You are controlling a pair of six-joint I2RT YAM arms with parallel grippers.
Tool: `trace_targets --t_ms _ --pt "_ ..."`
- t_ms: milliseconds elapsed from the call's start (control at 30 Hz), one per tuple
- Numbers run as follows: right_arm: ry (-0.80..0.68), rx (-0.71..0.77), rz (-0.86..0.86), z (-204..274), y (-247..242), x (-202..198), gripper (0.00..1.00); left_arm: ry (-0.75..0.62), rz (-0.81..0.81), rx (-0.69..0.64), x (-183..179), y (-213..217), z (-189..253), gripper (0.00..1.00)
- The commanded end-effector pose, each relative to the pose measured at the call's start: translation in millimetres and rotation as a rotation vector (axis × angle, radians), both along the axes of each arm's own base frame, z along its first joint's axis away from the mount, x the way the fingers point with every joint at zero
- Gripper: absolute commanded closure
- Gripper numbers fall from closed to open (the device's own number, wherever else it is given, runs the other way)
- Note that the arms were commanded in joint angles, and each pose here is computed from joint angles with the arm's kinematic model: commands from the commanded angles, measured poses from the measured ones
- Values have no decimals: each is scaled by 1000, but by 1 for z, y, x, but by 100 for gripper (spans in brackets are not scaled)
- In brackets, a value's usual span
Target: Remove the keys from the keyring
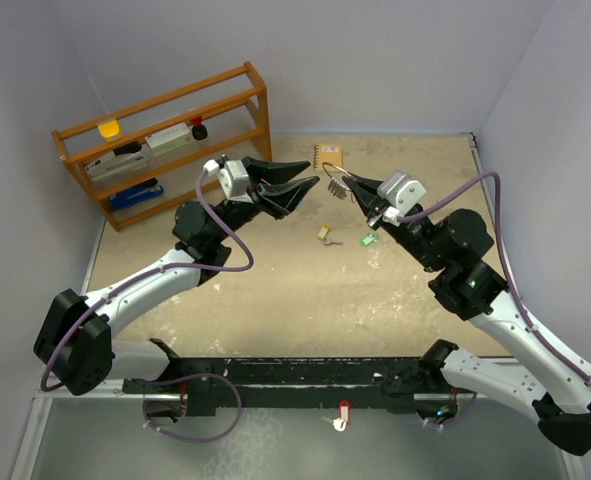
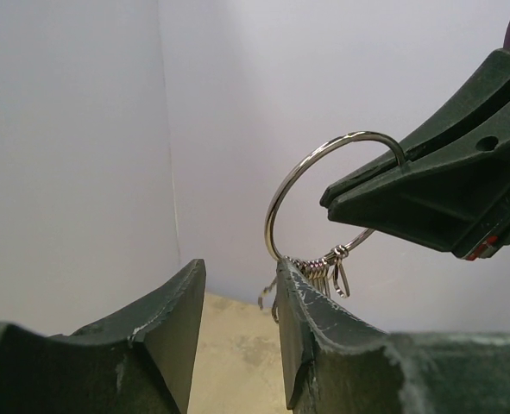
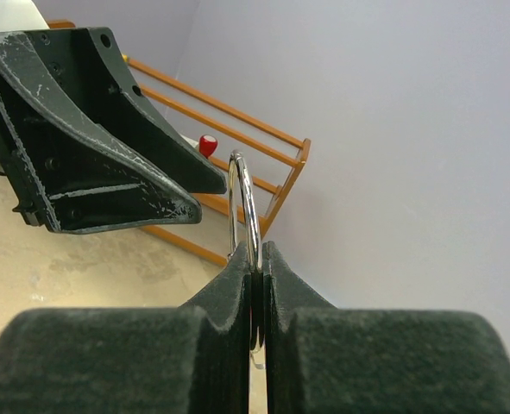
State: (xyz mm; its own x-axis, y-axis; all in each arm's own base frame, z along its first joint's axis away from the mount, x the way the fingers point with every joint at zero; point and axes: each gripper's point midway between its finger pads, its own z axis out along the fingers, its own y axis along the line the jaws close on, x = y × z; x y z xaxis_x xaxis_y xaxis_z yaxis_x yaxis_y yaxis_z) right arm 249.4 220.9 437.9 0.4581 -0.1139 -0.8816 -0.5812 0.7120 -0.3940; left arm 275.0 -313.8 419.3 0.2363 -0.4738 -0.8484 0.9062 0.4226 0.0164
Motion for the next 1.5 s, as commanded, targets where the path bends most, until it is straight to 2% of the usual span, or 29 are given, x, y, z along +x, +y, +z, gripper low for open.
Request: trace_targets --t_ms 0,233,467,567,700,867,1067,1333,1467 --pt "-73 99 10 40 -8 -11 100 -27 20 -69 -6 13 17 63" --pt "20 73 39 16 9 0 100 14 24 -49 -2 11 -1 63" --pt "165 30 71 -25 35 18 100 108 188 -19 20 29 -44 65" --pt "243 22 73 -48 46 28 100 210 406 -42 42 65 -69 65" --pt "391 -11 40 -91 59 45 100 367 752 -75 59 132 -109 66" --pt "636 -79 36 -169 86 62 100 415 956 -133 46 186 -123 67" --pt "870 -111 170 -243 130 59 100 438 946 -85 46 182 -130 67" --pt "1024 -128 317 -281 172 58 100 447 893 -67 49 169 -137 67" --pt "1087 -104 364 -296 186 64 100 453 880 -66 48 167 -141 63"
